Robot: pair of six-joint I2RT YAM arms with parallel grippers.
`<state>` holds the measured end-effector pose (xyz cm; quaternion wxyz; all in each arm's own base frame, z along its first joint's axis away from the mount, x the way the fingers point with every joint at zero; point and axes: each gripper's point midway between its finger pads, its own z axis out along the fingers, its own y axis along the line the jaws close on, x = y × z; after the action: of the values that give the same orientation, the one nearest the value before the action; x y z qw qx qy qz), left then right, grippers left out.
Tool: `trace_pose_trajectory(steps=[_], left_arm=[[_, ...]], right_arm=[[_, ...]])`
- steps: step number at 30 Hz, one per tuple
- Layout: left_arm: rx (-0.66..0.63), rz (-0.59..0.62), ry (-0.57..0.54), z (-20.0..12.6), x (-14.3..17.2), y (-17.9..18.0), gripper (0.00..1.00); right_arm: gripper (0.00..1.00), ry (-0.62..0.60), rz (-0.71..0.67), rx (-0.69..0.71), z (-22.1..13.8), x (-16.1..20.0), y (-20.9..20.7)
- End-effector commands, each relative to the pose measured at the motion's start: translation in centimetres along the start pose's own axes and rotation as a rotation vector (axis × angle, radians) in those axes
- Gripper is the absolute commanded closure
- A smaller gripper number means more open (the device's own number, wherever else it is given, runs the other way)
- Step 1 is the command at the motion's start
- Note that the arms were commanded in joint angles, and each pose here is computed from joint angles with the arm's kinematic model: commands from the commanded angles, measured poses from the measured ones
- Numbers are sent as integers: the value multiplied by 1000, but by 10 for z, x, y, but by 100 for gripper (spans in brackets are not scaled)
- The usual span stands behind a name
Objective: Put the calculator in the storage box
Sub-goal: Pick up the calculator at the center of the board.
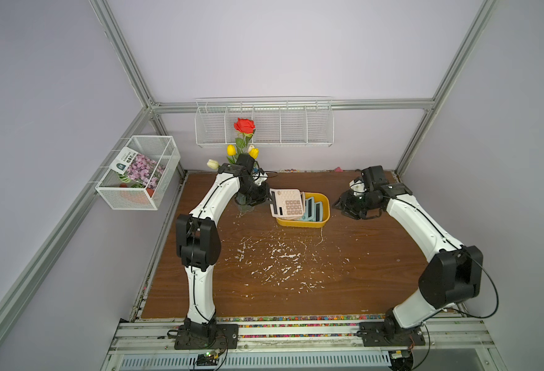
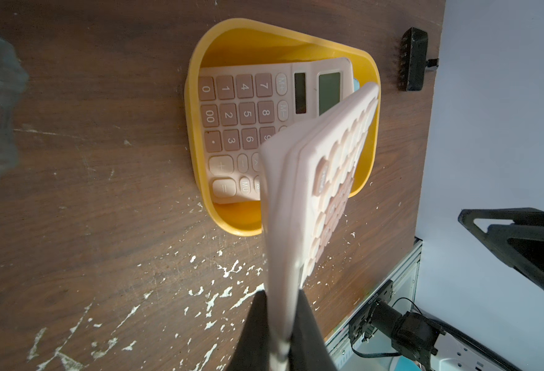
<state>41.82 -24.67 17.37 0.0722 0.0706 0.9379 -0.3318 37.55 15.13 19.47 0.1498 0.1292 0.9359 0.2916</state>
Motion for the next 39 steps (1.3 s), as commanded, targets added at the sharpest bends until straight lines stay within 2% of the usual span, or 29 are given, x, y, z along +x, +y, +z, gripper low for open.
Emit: trace_pose_trajectory(steps=[1,23,27,39], left_arm=[[28,12,11,2,-6,-1,100],[78,-70,65,23,-8,21,100],[90,-79,67,24,-9,24,90],[133,-97,86,32,-7,25,87]], right_arm=[[49,2,-13,-9,-3,1,0],[49,16,-11,1,2,2,-4],[49,18,-11,2,3,3,-4],[49,29,-3,1,7,6,-8]])
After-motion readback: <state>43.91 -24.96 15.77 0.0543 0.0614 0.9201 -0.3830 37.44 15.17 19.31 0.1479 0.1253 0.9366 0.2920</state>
